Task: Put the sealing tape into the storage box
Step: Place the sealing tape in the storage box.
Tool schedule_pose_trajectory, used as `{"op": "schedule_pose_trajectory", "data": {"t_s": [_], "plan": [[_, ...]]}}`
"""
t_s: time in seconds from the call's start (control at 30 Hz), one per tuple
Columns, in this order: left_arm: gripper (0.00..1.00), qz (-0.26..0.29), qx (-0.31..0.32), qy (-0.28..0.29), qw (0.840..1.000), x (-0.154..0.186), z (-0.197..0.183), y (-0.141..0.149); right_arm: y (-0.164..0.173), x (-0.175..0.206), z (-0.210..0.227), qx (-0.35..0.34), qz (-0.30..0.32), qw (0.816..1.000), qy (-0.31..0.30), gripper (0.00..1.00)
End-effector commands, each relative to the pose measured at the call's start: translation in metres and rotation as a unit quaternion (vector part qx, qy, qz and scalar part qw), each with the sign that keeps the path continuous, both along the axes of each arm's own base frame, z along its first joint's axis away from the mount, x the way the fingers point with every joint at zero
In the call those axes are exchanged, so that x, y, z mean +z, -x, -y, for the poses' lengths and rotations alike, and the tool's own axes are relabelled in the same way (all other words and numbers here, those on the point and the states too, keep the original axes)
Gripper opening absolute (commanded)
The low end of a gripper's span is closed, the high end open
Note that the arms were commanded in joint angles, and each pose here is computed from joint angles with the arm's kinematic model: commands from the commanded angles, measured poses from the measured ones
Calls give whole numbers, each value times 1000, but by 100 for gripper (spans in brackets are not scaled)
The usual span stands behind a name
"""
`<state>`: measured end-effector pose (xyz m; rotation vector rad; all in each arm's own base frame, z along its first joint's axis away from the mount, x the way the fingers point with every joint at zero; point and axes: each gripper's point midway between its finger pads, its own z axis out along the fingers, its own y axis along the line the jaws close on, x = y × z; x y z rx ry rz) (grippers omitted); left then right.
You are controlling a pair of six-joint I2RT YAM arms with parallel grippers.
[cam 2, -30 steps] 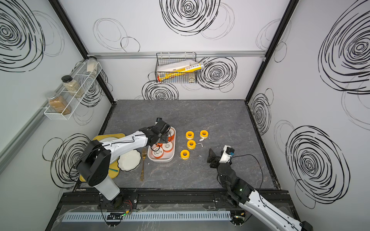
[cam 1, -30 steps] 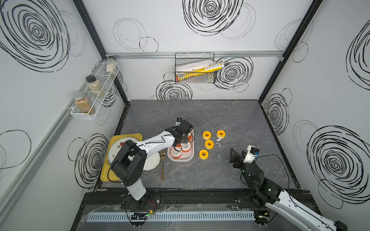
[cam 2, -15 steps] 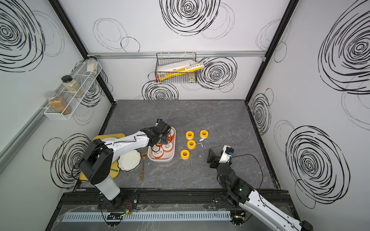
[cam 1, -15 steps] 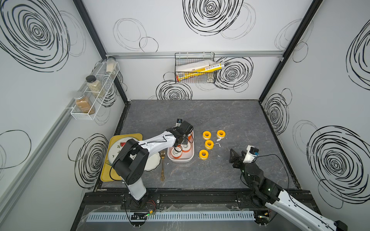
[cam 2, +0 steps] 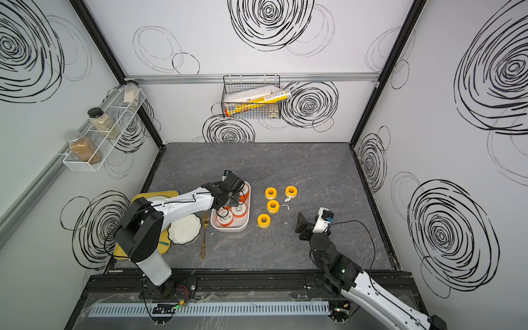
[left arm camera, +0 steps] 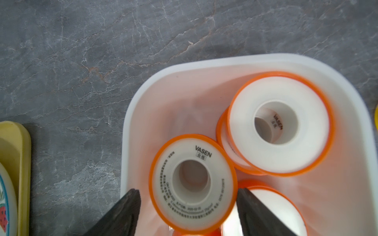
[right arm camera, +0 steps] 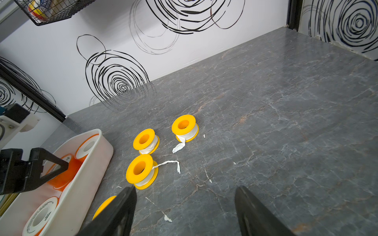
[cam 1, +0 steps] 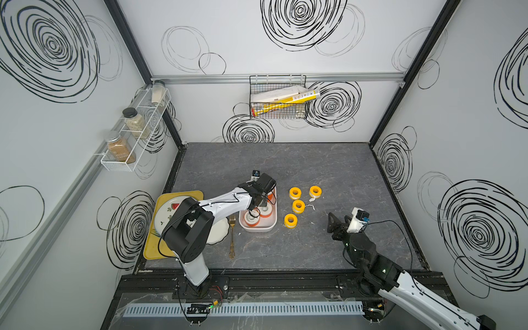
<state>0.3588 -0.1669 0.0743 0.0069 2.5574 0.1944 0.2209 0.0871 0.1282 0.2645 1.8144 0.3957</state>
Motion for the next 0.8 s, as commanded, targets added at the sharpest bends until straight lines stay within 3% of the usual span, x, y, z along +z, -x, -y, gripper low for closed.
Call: {"op": "schedule_pose_trajectory", "data": {"t_s": [0.0,0.43,0.6,0.77], "plan": [[80,1,9,-13,1000,-5,-6,-1,-2,15,-1,-2,16,1000,-12,80],[84,22,2,23,1000,20,2,-1,-2,15,-1,-1,16,1000,-15,80],[86,47,-16,74,996,54,15,2,-2,15,-1,-2,17,1000,-14,80],[86,94,-36,129,987,110,17,18,-2,16,0,-4,19,1000,-14,80]]}}
